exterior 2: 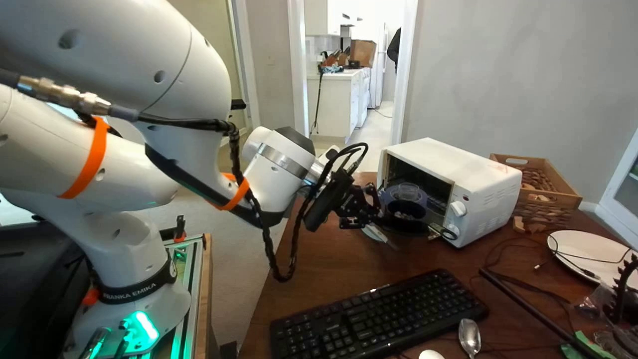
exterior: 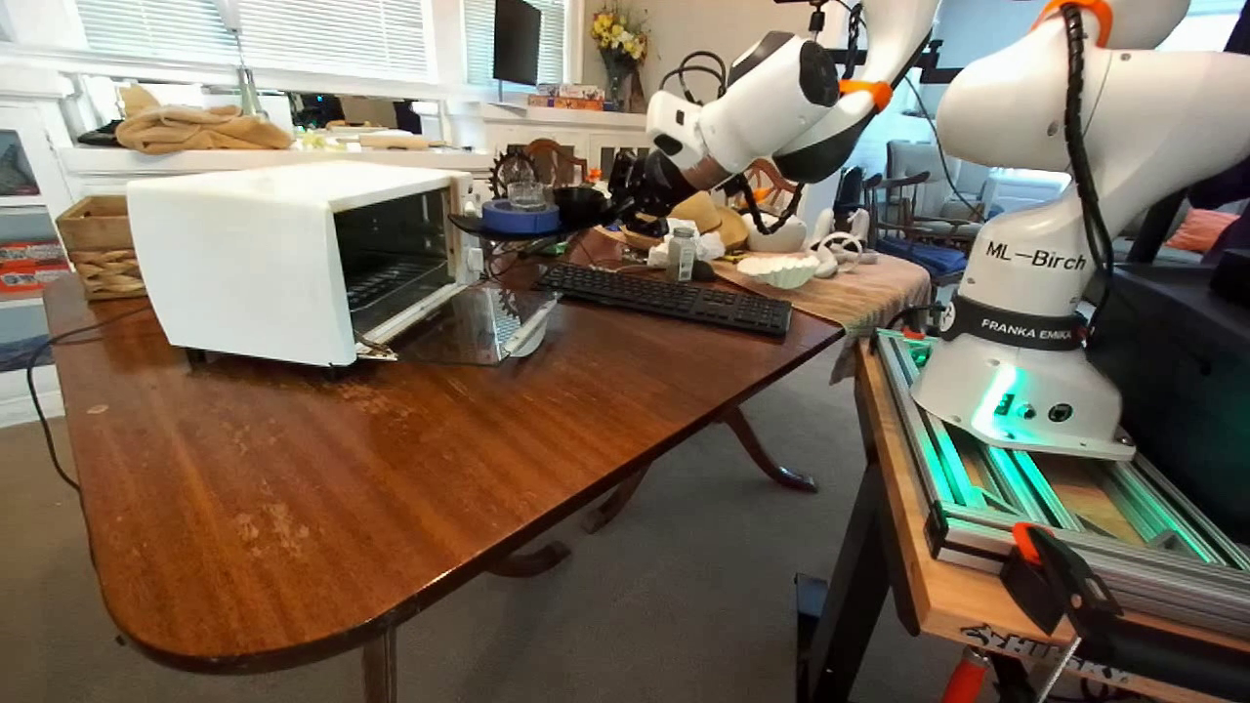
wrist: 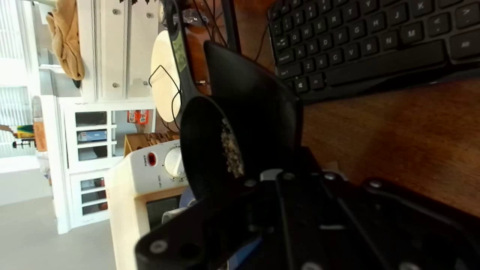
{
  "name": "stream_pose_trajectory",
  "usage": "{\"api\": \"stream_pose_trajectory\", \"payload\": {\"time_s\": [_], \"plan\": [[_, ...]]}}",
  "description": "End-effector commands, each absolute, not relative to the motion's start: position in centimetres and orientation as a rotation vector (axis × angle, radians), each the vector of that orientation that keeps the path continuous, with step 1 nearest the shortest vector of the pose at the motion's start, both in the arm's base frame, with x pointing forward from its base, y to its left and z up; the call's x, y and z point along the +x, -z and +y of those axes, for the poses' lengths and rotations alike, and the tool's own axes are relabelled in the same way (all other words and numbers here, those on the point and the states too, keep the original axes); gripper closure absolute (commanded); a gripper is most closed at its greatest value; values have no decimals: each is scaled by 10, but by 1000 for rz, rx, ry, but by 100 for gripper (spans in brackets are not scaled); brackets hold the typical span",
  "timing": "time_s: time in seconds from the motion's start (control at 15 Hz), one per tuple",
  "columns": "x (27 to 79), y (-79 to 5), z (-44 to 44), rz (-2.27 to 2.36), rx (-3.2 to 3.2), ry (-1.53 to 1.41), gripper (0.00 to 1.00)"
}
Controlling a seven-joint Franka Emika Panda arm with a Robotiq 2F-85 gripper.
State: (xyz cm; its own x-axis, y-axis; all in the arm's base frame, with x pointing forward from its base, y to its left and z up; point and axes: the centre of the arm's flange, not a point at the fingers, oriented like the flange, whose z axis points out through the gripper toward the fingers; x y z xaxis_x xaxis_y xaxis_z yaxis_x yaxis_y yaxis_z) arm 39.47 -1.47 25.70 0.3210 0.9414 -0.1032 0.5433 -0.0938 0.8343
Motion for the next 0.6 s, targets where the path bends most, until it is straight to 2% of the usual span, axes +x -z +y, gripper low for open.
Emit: {"api": "stream_pose_trajectory", "payload": {"time_s": [0.0, 0.53], "plan": [[421, -254, -12, 1293, 1743, -618, 98], [475, -241, 38, 1360, 1716, -658, 98]]}}
